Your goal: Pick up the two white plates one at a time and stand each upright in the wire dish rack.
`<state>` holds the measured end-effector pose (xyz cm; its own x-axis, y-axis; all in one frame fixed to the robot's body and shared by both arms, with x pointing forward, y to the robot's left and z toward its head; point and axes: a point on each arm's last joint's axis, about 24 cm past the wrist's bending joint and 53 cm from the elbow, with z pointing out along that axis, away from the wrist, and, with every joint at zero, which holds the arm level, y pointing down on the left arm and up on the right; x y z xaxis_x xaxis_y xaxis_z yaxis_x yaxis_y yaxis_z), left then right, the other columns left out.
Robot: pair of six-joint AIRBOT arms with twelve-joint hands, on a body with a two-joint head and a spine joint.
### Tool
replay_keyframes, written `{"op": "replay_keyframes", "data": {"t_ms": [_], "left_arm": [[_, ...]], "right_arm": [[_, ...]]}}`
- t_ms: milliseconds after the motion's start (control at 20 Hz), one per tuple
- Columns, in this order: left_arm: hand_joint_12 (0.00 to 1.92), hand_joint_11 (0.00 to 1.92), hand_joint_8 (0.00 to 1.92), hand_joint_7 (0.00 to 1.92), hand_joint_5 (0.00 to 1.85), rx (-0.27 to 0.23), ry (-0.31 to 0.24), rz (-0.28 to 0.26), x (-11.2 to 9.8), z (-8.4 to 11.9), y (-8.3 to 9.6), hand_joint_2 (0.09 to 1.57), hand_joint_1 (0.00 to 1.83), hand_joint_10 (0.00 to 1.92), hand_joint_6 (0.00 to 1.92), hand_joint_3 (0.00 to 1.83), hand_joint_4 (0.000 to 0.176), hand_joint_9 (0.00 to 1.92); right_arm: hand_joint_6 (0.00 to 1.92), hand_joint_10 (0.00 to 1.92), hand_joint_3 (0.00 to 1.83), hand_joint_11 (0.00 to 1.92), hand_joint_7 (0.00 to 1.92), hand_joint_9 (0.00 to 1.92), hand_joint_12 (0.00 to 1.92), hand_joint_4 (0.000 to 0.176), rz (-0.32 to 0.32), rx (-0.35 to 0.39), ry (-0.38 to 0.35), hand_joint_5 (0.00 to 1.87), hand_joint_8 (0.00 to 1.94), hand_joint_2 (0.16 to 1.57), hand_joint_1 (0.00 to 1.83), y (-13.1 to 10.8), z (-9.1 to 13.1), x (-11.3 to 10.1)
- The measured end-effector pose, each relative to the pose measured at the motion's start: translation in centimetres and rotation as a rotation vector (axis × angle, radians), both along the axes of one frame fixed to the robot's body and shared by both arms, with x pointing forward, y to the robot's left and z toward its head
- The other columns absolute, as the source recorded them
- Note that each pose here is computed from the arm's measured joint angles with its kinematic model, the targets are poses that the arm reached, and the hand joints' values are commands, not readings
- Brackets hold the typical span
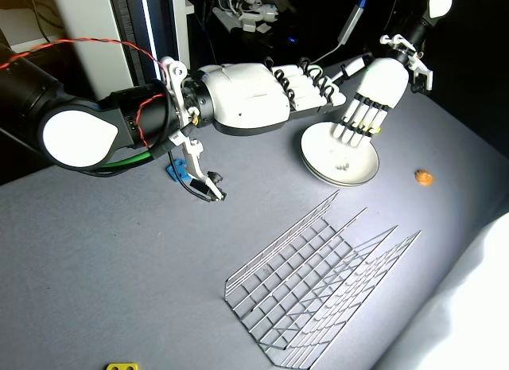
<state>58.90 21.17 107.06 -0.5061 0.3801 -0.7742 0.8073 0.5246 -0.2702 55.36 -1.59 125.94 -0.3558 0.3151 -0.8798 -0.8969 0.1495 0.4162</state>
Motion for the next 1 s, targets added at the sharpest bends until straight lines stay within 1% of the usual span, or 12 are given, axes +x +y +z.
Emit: {"op": "replay_keyframes", "data": {"t_ms": [100, 200, 350, 700, 850, 900, 1000], "left_arm": [[0.0, 0.0, 0.0, 0.0, 0.0, -0.005, 0.002, 0.002, 0.2, 0.0, -0.1, 1.03, 0.0, 0.0, 0.0, 0.0, 0.0, 0.0], [0.0, 0.0, 0.0, 0.0, 0.0, 0.003, 0.003, 0.007, 0.4, -0.4, 0.2, 1.03, 0.0, 0.0, 0.0, 0.01, 0.0, 0.0], [0.0, 0.0, 0.0, 0.0, 0.0, 0.002, 0.01, 0.01, 0.4, -0.6, 0.3, 1.03, 0.0, 0.0, 0.0, 0.0, 0.0, 0.0], [0.0, 0.0, 0.0, 0.0, 0.0, 0.01, 0.013, -0.004, 0.2, -0.9, 0.1, 1.04, 0.0, 0.0, 0.0, 0.0, 0.0, 0.0], [0.0, 0.0, 0.0, 0.0, 0.0, 0.0, 0.017, -0.01, 0.2, -1.0, -0.5, 1.03, 0.0, 0.0, 0.0, 0.0, 0.0, 0.0], [0.0, 0.0, 0.0, 0.0, 0.0, -0.007, 0.017, -0.015, 0.1, -1.0, -1.0, 1.03, 0.0, 0.0, 0.0, 0.0, 0.0, 0.0], [0.0, 0.0, 0.0, 0.0, 0.0, -0.02, 0.02, -0.026, -0.1, -1.1, -1.9, 1.04, 0.0, 0.0, 0.0, 0.0, 0.0, 0.0]], "right_arm": [[0.0, 0.0, 0.0, 0.0, 0.0, 0.0, 0.0, 0.0, 0.0, -0.002, -0.004, 0.0, 0.0, 1.1, 0.0, 0.0, 0.0, 0.0], [0.0, 0.0, 0.0, 0.0, 0.0, 0.0, 0.0, 0.0, 0.002, -0.007, -0.011, 0.0, 0.0, 1.11, 0.0, 0.1, -0.1, -0.1], [0.0, 0.0, 0.0, 0.0, 0.0, 0.0, 0.0, 0.0, -0.002, -0.009, -0.02, 0.0, 0.0, 1.1, 0.0, 0.0, -0.1, -0.1], [0.0, 0.0, 0.0, 0.0, 0.0, 0.0, 0.0, 0.0, -0.036, -0.05, -0.074, 0.0, 0.0, 1.11, 0.0, 0.1, -0.7, 0.4], [0.0, 0.0, 0.0, 0.0, 0.0, 0.0, 0.0, 0.0, -0.023, -0.076, -0.107, 0.0, 0.0, 1.11, 0.0, 0.3, -1.1, 0.0], [0.0, 0.0, 0.0, 0.0, 0.0, 0.0, 0.0, 0.0, -0.015, -0.094, -0.134, 0.0, 0.0, 1.11, 0.0, 0.4, -1.3, -0.3], [0.0, 0.0, 0.0, 0.0, 0.0, 0.0, 0.0, 0.0, -0.011, -0.107, -0.159, 0.0, 0.0, 1.11, 0.0, 0.6, -1.5, -0.5]]}}
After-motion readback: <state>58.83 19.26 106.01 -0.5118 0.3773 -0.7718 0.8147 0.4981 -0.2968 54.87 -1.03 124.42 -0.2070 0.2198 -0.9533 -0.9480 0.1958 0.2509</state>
